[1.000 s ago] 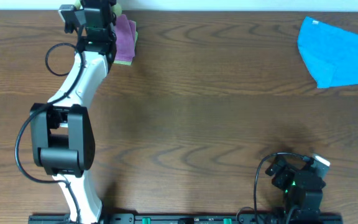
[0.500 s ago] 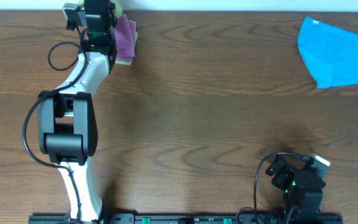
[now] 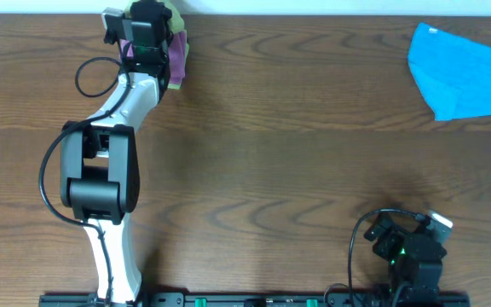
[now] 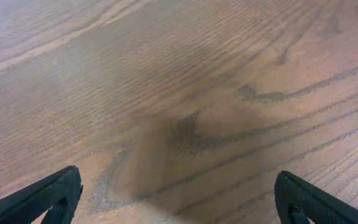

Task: Fold the cloth
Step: 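Lower the green square onto the pink stack and open the left gripper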

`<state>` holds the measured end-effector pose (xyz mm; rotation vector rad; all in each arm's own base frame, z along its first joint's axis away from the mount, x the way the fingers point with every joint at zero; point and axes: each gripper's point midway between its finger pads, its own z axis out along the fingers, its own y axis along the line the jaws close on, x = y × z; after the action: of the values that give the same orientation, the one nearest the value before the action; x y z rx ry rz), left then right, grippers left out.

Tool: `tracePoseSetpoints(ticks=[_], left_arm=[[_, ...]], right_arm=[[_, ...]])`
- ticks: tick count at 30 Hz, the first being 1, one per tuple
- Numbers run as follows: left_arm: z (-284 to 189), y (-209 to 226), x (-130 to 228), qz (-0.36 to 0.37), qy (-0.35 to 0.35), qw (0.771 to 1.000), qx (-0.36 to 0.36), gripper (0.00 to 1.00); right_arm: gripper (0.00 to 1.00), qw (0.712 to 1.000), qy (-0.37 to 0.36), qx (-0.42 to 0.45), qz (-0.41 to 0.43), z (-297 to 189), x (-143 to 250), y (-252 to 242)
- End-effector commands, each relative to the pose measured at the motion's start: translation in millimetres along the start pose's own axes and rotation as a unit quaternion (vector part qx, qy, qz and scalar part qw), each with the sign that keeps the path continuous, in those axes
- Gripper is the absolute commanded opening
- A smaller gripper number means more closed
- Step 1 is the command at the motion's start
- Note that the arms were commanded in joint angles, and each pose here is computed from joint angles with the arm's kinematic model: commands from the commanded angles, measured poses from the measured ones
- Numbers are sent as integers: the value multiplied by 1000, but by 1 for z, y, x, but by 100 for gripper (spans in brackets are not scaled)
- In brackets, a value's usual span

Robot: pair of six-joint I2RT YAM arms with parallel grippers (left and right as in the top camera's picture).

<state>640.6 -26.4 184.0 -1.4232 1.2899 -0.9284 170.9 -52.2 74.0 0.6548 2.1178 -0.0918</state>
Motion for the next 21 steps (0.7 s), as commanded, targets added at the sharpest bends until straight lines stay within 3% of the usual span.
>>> tracePoseSetpoints(ticks=[1, 9, 21], left_arm=[[3, 1, 0, 14, -2, 1000, -5, 6], [0, 32, 2, 29, 12, 997, -67, 6], [-37, 66, -41, 44, 9, 976, -212, 6]], right_arm=[[99, 1000, -1, 6, 6, 1, 2, -3], [99, 1000, -1, 6, 6, 1, 2, -3], [99, 1000, -1, 6, 6, 1, 2, -3]])
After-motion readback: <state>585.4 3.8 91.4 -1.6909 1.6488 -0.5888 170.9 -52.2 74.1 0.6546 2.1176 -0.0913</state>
